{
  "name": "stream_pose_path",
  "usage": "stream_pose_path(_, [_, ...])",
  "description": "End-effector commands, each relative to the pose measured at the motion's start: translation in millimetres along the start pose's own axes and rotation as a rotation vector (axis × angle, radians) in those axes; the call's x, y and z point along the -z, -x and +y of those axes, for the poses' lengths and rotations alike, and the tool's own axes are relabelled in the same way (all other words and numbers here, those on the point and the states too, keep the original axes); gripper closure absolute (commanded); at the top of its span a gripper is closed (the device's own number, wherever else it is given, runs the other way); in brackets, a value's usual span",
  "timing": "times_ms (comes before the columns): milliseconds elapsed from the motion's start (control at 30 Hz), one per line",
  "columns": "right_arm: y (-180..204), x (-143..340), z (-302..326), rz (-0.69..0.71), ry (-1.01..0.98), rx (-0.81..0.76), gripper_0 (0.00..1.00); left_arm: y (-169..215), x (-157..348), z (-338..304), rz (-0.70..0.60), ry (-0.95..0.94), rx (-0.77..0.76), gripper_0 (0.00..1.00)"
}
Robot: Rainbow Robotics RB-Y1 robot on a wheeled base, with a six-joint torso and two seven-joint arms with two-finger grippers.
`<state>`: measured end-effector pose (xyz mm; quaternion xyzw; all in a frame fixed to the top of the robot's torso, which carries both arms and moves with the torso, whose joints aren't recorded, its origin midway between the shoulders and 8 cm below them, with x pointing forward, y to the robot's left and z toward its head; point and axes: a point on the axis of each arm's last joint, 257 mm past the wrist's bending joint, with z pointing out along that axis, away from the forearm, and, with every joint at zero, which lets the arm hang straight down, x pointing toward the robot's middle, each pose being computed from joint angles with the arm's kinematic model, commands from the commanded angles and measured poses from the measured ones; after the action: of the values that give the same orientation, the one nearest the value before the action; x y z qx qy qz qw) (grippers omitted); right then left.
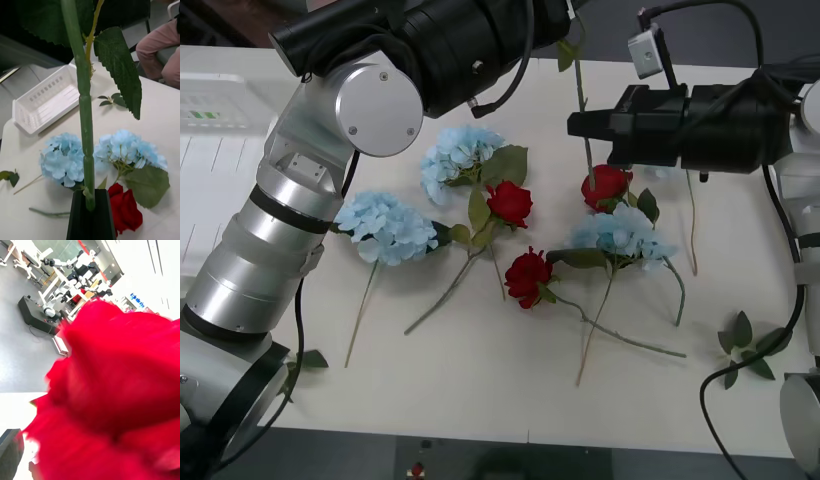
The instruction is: Put the red flowers into the right box and the blue flowers into the left box
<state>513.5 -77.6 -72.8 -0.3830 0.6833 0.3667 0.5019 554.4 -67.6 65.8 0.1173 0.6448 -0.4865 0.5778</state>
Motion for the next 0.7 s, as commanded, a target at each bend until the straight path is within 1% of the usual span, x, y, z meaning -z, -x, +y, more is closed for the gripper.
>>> stream_pose_path(33, [17.7,34.1,-11.7,0.003,-0.033,0.006,1.0,20.1,-1.6,-20.2,-0.033,-0.037,0.017,0.0])
stream_pose_path(67, [13.2,45.5,-16.2,0.014,-0.044,-0.003,1.0,20.1,-1.6,-20.2,-0.033,-0.037,0.017,0.0])
stream_pose_path(133, [5.4,62.1,-23.7,0.031,-0.064,-0.021,1.0,7.3,7.4,9.2,-0.011,0.016,0.023,0.0])
stream_pose_path(167, [2.4,70.4,-27.0,0.038,-0.075,-0.028,1.0,9.5,12.0,13.9,-0.009,0.023,0.01,0.0])
stream_pose_path(233, [-6.1,89.0,-35.1,0.058,-0.101,-0.058,1.0,2.7,26.0,25.4,0.03,0.044,-0.012,0.0])
stream_pose_path(367, [-26.7,140.3,-58.3,0.133,-0.2,-0.127,1.0,-32.7,75.3,35.8,0.204,0.068,-0.007,0.0])
stream_pose_path(400, [-32.6,155.9,-65.0,0.164,-0.234,-0.141,1.0,-43.1,94.2,37.4,0.254,0.075,-0.001,0.0])
stream_pose_path(533, [-49.4,202.9,-85.1,0.249,-0.349,-0.199,1.0,-75.7,150.2,38.6,0.386,0.096,0.029,0.0])
stream_pose_path(600, [-61.2,238.4,-97.5,0.309,-0.441,-0.257,1.0,-101.0,188.9,41.0,0.477,0.128,0.02,0.0])
stream_pose_path(700, [-75.0,274.3,-110.1,0.376,-0.55,-0.324,1.0,-124.2,224.0,47.0,0.554,0.174,0.013,0.0])
